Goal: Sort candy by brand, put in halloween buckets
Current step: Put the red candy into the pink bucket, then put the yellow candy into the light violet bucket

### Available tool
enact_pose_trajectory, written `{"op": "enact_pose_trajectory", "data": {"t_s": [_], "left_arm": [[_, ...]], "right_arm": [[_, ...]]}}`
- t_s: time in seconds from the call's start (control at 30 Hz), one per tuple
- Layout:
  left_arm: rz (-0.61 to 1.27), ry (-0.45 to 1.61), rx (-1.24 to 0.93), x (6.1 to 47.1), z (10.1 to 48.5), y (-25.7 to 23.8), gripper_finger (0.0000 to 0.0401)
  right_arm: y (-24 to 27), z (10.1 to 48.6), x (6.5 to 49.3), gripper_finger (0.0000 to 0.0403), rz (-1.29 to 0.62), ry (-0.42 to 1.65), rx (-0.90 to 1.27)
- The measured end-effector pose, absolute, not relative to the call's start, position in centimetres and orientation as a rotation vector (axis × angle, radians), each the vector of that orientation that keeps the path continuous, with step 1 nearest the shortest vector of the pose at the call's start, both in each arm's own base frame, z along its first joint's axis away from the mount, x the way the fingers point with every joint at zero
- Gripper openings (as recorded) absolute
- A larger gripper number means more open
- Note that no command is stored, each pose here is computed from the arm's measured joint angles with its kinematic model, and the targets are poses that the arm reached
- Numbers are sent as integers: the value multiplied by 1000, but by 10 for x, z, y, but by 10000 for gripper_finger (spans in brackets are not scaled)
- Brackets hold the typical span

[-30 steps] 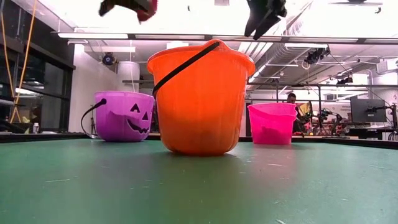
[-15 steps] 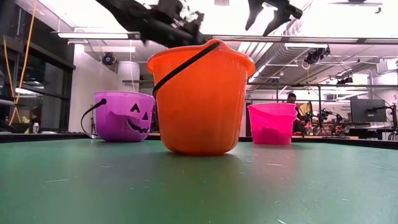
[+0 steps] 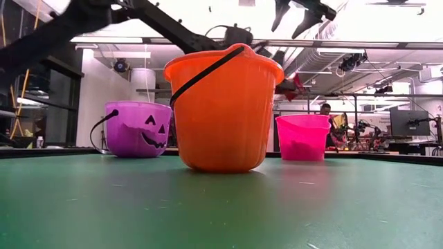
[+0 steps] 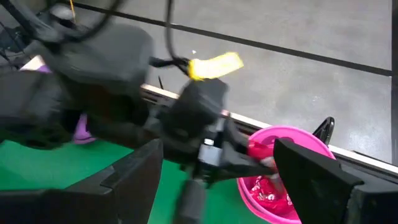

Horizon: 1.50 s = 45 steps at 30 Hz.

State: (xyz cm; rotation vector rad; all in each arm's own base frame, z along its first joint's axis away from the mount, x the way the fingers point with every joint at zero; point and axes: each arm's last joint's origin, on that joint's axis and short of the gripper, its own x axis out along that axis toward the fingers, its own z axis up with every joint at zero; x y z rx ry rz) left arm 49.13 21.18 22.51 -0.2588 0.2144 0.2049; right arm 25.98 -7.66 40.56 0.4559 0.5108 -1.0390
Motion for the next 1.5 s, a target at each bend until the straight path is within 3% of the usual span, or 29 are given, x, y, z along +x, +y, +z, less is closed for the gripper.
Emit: {"op": "enact_pose_trajectory", "data": {"t_s": [0.13, 0.3, 0.6, 0.83, 1.07, 1.23, 1.5], "left_arm": [[236, 243, -181, 509, 214, 220, 46], [287, 301, -136, 514, 212, 224, 119], [324, 458, -148, 502, 248, 226, 228], [117, 629, -228, 463, 289, 220, 238], [154, 733, -330, 420, 321, 209, 239], [180, 644, -377, 398, 343, 166, 239], [313, 474, -402, 347, 345, 59, 239]], "right_arm": [[-76, 405, 260, 300, -1035, 516, 458], [-76, 405, 260, 300, -1013, 532, 456], [-82, 405, 258, 300, -1026, 549, 426], [-82, 401, 253, 300, -1012, 653, 362], [-78, 394, 244, 300, -904, 856, 271], [-73, 392, 236, 300, -788, 982, 191], [-54, 401, 230, 300, -550, 990, 137]]}}
